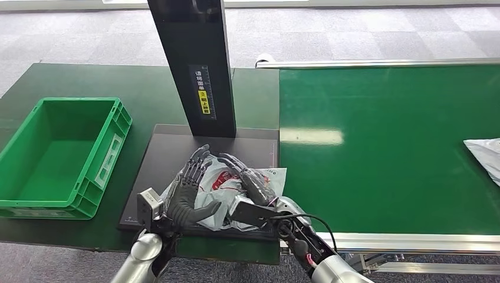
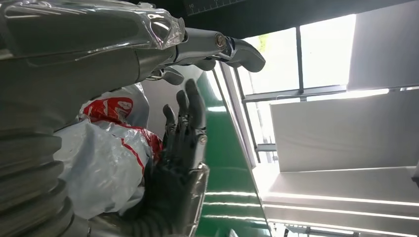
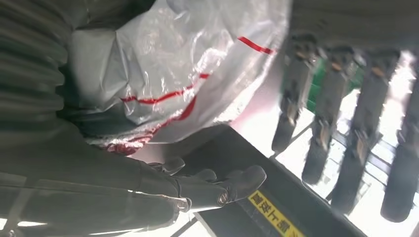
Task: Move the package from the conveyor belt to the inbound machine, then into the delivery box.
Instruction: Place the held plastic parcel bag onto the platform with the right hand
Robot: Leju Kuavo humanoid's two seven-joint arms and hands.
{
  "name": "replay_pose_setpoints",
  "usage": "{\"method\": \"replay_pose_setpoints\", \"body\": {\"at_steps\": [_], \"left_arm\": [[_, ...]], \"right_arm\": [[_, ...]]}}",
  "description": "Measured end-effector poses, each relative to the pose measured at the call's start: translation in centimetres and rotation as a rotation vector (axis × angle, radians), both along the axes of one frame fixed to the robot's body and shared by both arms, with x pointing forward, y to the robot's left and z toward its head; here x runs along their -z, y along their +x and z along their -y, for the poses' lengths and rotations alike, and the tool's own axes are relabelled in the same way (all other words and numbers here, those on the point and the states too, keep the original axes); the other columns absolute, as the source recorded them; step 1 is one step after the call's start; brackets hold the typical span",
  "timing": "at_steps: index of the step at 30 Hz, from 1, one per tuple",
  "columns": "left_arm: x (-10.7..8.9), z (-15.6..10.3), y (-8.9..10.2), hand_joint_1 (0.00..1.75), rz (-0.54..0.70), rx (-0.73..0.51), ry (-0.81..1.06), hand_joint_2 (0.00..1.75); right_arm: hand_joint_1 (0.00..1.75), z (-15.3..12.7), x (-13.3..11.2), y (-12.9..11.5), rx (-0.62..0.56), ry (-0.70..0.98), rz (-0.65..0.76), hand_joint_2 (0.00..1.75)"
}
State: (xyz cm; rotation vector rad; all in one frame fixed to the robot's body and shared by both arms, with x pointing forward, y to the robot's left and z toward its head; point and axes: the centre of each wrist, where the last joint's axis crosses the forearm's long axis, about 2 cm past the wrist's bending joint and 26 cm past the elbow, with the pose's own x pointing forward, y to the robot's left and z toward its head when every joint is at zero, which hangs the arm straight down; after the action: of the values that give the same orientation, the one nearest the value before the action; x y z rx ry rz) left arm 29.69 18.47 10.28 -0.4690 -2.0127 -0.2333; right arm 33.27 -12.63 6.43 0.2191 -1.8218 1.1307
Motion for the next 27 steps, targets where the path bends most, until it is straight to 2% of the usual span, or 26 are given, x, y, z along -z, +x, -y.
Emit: {"method": "replay_pose_setpoints", "body": {"at_steps": [14,21,27], "left_arm": [[0.0,0.0,0.0,0.0,0.004,0.029,0.042,1.75],[0.0,-0.4,0.5,0.0,0.06,-0.114,0.345,1.75],[0.8,-0.3,0.8,0.0,0.023,-0.113,0.643,1.75]], "right_arm": [[0.0,0.9,-1.8,-0.2,0.077,0.262,0.0,1.75],[0.0,1.1,-3.4,-1.1,0.057,0.4,0.022,1.75],[0.0,1.3,-4.0,-1.6,0.03,0.43,0.038,1.75]]}}
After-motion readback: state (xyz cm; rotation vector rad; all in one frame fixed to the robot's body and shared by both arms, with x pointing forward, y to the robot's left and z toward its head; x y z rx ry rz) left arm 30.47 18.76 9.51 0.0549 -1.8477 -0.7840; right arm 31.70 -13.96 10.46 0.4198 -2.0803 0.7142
